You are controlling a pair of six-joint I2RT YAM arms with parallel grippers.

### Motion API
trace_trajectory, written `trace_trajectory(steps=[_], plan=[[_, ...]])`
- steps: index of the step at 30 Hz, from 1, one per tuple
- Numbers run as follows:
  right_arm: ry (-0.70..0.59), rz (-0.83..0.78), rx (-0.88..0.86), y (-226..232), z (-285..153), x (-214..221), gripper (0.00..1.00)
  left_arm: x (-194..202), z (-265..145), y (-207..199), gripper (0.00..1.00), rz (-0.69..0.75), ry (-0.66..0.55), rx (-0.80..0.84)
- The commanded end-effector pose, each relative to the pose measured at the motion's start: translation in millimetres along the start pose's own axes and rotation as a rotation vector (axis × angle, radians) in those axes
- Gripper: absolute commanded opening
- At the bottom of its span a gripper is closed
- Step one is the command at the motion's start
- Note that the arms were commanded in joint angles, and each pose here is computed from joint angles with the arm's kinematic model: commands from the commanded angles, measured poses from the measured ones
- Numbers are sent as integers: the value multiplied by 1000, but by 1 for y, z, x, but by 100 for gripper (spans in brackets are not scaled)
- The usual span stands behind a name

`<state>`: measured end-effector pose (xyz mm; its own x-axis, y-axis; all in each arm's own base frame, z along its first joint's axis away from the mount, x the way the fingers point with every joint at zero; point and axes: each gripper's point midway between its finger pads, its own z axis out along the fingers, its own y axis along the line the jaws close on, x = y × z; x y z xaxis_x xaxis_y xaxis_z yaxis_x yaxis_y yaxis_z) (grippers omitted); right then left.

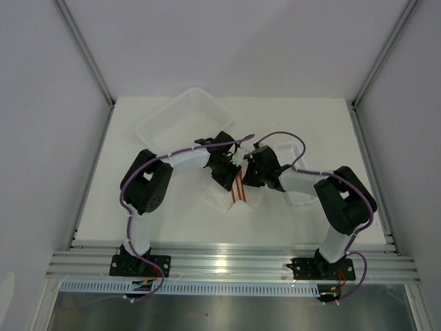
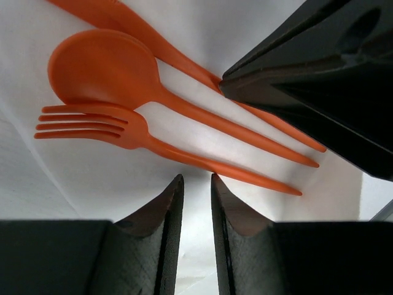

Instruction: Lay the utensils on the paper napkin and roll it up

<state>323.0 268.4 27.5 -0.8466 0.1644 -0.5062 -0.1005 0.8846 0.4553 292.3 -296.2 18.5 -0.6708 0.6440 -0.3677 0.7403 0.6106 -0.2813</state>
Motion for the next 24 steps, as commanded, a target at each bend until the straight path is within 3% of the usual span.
trace_trajectory(steps=[1, 15, 24], plan=[[-11, 10, -28, 4, 3, -2, 0, -13, 0, -3, 29, -2, -25, 10], [-78, -8, -5, 5, -19, -23, 0, -15, -21, -11, 29, 14, -58, 16], [-190, -26, 43, -7, -77, -42, 0, -22, -54, -15, 29, 61, -132, -8]])
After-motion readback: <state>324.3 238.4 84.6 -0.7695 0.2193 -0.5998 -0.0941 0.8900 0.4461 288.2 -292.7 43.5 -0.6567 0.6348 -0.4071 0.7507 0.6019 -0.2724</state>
